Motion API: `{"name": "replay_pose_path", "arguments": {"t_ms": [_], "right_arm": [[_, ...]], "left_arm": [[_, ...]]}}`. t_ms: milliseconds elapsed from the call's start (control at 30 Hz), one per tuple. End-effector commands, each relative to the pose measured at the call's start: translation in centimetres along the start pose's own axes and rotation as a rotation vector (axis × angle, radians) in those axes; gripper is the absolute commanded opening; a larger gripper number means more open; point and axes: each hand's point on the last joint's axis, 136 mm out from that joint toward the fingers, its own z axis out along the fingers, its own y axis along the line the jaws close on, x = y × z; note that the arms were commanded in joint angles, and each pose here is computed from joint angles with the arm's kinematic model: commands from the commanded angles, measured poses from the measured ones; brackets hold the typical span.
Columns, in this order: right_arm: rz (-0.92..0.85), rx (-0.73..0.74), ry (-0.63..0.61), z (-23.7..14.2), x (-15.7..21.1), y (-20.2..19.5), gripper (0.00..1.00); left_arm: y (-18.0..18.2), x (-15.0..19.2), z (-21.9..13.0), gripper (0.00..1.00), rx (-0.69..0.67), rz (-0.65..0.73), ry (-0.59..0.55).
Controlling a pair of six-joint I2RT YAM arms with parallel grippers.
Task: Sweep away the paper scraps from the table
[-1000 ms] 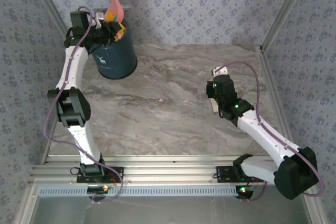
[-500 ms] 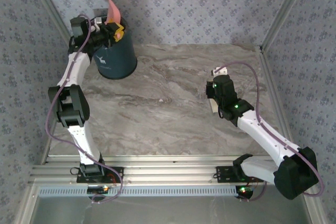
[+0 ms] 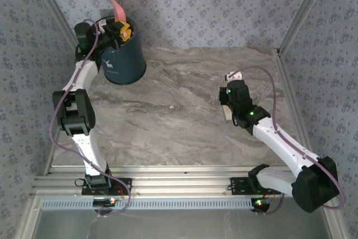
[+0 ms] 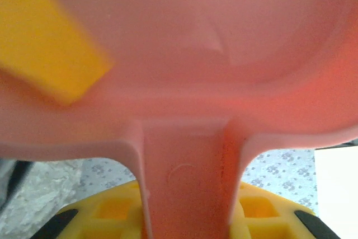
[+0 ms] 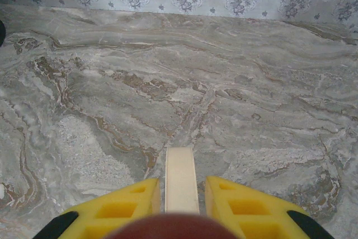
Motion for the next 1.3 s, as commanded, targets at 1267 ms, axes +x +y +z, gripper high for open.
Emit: {"name": "replay_pose_path", "arguments": {"t_ms": [1267], "right_arm": [[0.029,0.003,-0.01,0.0,0.0,-0.2,0.0]], "left_arm": [[-4.2,4.1,-1.1,0.0,-0.032,0.218,0.035]]}}
